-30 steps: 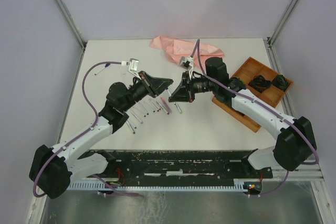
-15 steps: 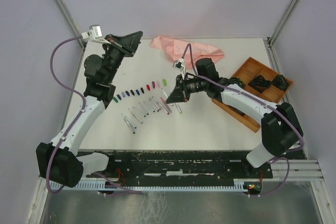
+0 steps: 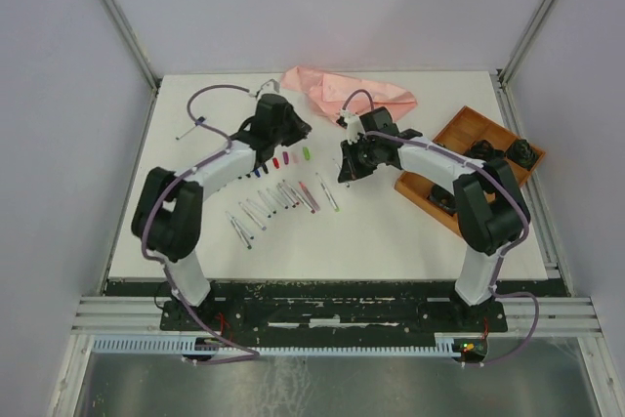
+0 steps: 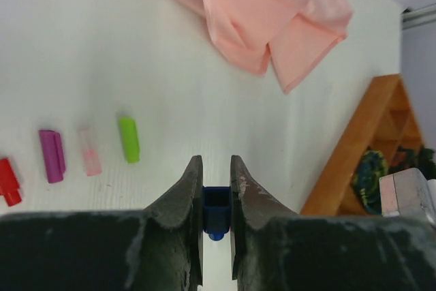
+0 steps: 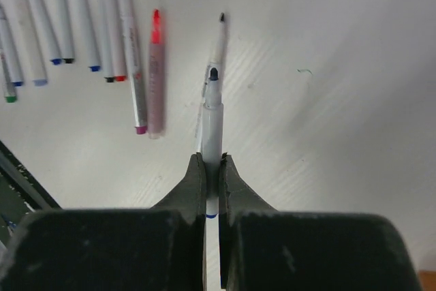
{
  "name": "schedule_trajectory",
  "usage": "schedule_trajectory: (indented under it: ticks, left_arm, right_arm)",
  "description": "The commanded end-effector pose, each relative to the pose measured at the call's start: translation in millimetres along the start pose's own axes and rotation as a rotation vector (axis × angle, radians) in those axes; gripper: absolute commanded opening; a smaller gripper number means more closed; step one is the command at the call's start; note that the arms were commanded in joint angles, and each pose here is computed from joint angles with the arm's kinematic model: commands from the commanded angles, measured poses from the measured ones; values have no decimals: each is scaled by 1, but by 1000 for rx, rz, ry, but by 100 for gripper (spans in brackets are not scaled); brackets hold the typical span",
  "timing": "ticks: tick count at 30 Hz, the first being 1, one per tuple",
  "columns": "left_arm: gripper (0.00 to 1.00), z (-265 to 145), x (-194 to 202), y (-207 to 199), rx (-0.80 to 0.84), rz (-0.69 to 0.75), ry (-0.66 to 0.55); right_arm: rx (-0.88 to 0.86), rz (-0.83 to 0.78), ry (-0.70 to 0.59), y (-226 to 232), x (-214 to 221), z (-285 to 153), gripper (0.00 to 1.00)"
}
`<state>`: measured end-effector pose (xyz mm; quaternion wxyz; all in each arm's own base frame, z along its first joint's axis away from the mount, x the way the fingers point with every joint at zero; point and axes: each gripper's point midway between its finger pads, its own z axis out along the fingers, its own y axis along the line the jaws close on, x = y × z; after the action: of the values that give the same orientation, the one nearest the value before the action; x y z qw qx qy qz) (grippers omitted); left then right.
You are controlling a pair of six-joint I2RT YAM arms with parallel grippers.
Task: Open the pen caps
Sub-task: Place the pen cap at the center of the board.
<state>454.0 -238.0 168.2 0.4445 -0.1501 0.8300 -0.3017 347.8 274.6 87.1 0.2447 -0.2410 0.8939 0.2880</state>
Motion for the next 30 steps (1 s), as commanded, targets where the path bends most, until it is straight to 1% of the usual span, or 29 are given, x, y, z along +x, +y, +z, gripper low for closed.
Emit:
schedule_trajectory:
  ticks: [1,5,10,18,27,30]
  left_arm:
    - [3,13,16,12,-280,107,30]
    - [3,36,35,23,-388,165,77]
    - [3,59,54,29,-442,201,128]
    - [4,84,63,34,-461,226,156]
    - [9,92,71,41,-472,230,171]
    - [14,95,77,45,-476,226,185]
  right_arm:
    - [126,27,29,-23,-1,4,0]
    - [136,70,71,-30,7,14,1]
    - [112,133,94,-34,14,21,4]
    - [76,182,106,-33,22,32,9]
    - [76,209,112,-36,26,41,16]
    - [78,212,122,-38,28,43,18]
